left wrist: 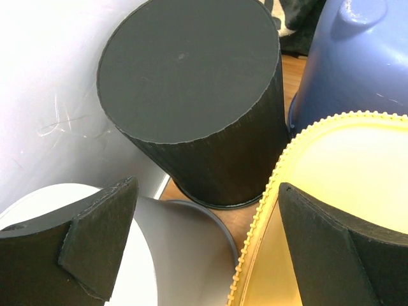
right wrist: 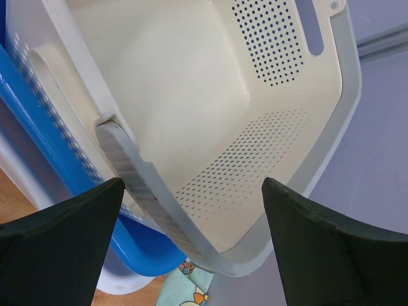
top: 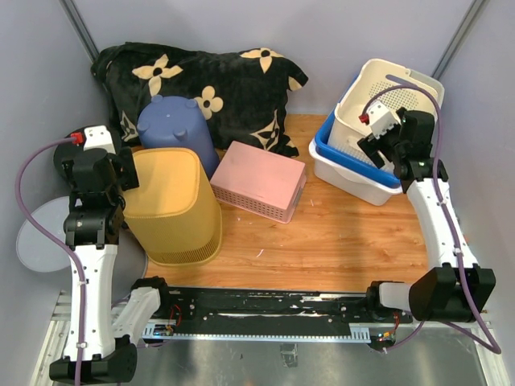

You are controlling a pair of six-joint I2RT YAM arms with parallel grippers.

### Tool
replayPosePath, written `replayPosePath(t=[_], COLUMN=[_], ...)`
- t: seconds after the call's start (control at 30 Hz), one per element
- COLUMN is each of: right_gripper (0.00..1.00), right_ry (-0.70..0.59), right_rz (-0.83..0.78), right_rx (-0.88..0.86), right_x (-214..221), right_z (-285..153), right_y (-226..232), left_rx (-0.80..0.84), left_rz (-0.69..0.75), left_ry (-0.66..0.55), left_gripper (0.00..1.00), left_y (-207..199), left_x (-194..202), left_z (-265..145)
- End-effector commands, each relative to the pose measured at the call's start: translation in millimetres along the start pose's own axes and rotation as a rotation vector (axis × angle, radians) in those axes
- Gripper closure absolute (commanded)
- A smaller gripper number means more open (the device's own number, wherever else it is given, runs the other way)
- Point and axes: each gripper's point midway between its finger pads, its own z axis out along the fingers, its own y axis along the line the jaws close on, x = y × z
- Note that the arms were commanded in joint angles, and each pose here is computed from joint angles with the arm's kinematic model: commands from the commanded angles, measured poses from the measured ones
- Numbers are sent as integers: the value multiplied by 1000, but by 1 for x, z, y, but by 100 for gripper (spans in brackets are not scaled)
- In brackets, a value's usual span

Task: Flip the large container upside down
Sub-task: Pick up the container from the container.

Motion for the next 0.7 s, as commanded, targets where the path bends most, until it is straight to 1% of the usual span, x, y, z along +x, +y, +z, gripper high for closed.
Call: replayPosePath(t=[0.0,0.17,0.37,0.5,0.6,0.67], right_gripper=[8,8,8,8,9,11], right_ry=[49,55,97,104,138,147], right_rz=[-13,-46,-144,-207,-266,-316], right_rx=[60,157,255,376,507,560], right_x=[10,8,20,18,16,15], right_z=[20,30,44,46,41,41], right_y=[12,16,24,12,-2,-7], left_rx=[-81,-133,-130,-117,-92,-85], left_rz=[23,21,23,39,52,53], left_ry=[47,25,24,33,34,35], left_gripper=[5,5,5,5,4,4], left_y=[14,24,24,22,19,17], left_x=[16,6,6,11,12,12], left_z=[0,-1,-2,-1,-2,-1])
